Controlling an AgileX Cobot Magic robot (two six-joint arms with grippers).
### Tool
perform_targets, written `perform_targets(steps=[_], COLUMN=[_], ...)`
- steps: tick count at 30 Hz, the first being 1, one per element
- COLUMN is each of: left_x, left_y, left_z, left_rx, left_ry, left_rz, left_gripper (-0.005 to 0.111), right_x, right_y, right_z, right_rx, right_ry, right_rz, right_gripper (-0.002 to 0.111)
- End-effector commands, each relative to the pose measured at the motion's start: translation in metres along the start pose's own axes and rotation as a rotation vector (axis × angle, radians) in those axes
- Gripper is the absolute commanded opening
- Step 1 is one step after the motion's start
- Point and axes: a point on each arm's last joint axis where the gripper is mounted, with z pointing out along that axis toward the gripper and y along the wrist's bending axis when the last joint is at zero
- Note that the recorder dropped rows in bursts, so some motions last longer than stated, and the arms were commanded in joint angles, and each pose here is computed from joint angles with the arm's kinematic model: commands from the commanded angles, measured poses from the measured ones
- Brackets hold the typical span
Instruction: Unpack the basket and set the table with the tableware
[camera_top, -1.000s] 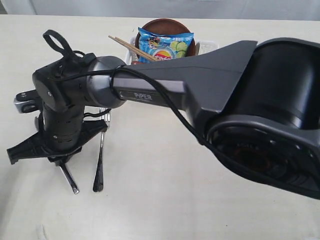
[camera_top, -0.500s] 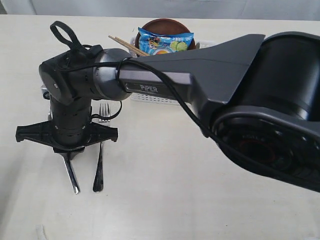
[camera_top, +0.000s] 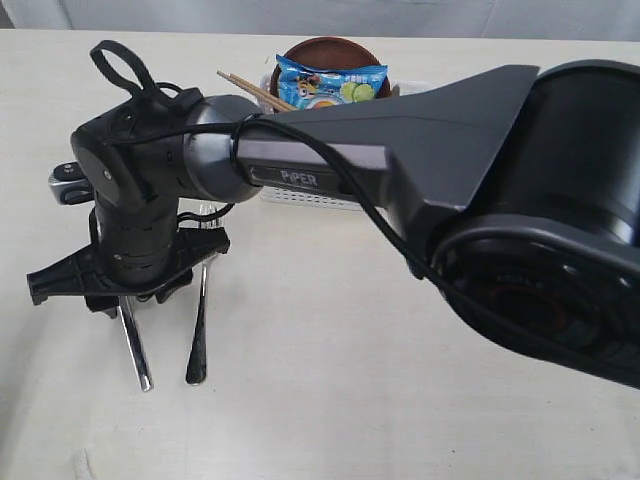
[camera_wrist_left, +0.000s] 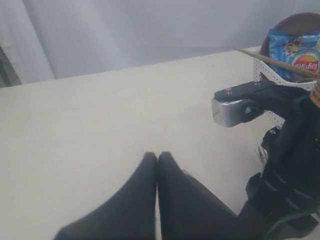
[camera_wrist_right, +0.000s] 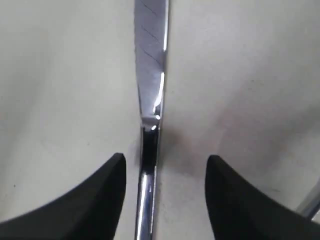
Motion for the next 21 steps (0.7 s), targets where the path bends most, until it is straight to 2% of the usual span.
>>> perform_targets(steps=[1, 7, 15, 18, 21], left_x=[0.000, 0.000, 0.000, 0.000, 0.000], left_y=[0.000, 0.000, 0.000, 0.000, 0.000], left_z=[0.000, 0.000, 0.000, 0.000, 0.000], left_rx=[-0.002, -0.002, -0.002, -0.002, -0.002], left_ry=[-0.007, -0.007, -0.007, -0.007, -0.007], left_rz=[-0.002, -0.002, -0.002, -0.002, -0.002], left_gripper=[0.000, 0.000, 0.000, 0.000, 0.000], right_x=[0.003, 0.009, 0.013, 0.013, 0.013], right_y=[0.007, 0.020, 0.007, 0.007, 0.007], right_z=[-0.003, 0.006, 0.021, 0.021, 0.021], right_rx=[-0.008, 0.000, 0.096, 0.096, 0.096], right_ry=[-0.007, -0.045, -0.001, -0.001, -0.001], right_rz=[-0.077, -0.135, -0.129, -0.135, -0.135], right_gripper=[0.048, 0.048, 0.045, 0.029, 0.006])
